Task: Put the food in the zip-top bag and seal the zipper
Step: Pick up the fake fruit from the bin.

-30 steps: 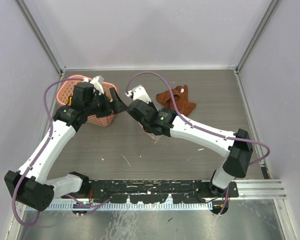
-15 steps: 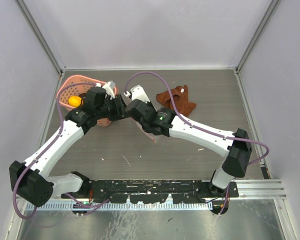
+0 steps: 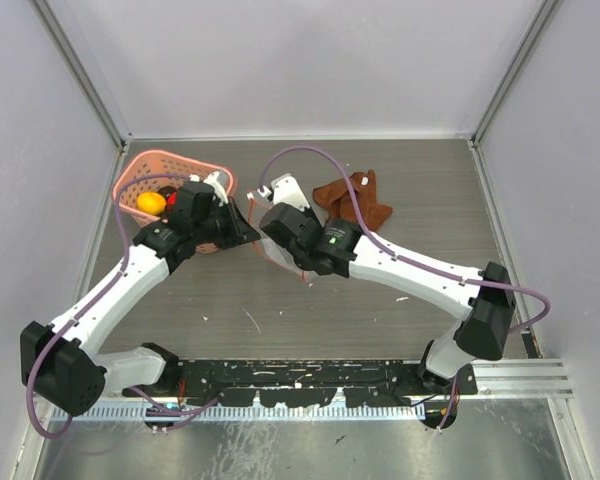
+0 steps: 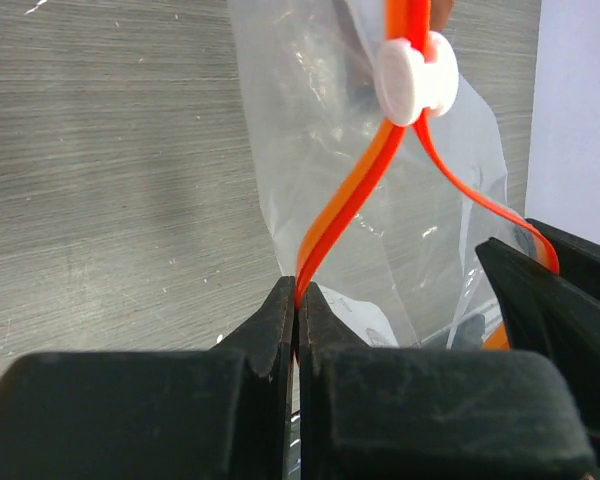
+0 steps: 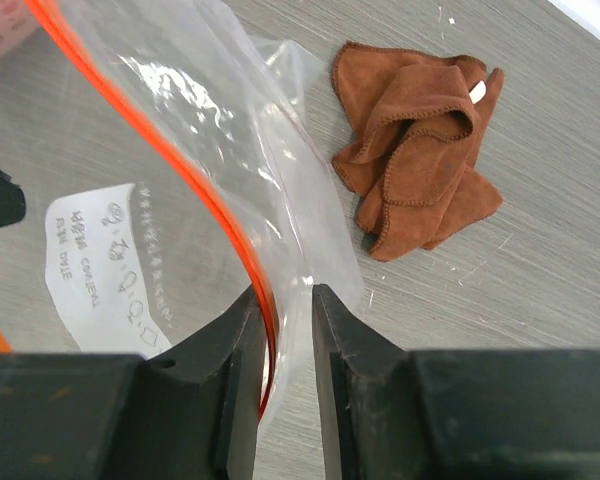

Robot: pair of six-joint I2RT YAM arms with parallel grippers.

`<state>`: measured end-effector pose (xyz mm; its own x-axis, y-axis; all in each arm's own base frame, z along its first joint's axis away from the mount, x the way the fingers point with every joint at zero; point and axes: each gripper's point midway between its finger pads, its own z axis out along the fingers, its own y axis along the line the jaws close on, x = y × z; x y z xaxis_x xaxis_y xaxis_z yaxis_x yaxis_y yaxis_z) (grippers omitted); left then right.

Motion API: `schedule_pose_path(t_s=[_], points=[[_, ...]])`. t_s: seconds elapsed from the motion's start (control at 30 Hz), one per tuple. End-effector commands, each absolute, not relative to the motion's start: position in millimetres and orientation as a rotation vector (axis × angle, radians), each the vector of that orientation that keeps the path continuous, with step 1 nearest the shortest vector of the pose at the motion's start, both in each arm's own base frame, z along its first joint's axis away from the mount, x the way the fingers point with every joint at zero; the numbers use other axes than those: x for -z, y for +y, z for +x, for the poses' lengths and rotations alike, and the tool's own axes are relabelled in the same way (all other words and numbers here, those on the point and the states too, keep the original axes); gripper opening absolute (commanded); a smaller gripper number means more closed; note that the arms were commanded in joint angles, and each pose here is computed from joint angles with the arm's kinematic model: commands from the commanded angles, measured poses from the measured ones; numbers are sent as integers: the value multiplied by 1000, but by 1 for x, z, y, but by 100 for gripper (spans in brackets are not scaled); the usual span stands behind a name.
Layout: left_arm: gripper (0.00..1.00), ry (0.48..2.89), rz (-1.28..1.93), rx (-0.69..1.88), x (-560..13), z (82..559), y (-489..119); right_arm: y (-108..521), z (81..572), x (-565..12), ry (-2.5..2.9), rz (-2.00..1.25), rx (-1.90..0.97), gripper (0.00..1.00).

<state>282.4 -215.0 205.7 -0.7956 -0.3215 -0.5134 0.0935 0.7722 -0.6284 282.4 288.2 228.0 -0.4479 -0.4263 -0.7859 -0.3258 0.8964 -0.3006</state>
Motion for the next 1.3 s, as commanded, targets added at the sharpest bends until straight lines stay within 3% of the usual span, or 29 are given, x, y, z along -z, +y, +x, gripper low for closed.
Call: schedule_pose_path(t_s=[0.0, 0.13, 0.3, 0.4, 0.77, 1.27], points=[[0, 2240, -193, 870, -226, 291, -210, 274, 273, -246, 2063, -476, 99, 31], [0, 2246, -201, 820, -224, 292, -204, 266, 268, -244, 2075, -476, 112, 29], [0, 2259, -180, 827, -222, 290, -206, 257, 269, -251, 2049, -437, 142, 7], [0, 2293, -155, 814, -216, 287, -206, 253, 274, -263, 2009, -377, 146, 1], [0, 2374, -121, 835, -194, 279, -211, 267, 285, -291, 1907, -305, 44, 0], [31, 2273, -85, 919, -233, 293, -225, 285, 289, -254, 1950, -428, 102, 0]])
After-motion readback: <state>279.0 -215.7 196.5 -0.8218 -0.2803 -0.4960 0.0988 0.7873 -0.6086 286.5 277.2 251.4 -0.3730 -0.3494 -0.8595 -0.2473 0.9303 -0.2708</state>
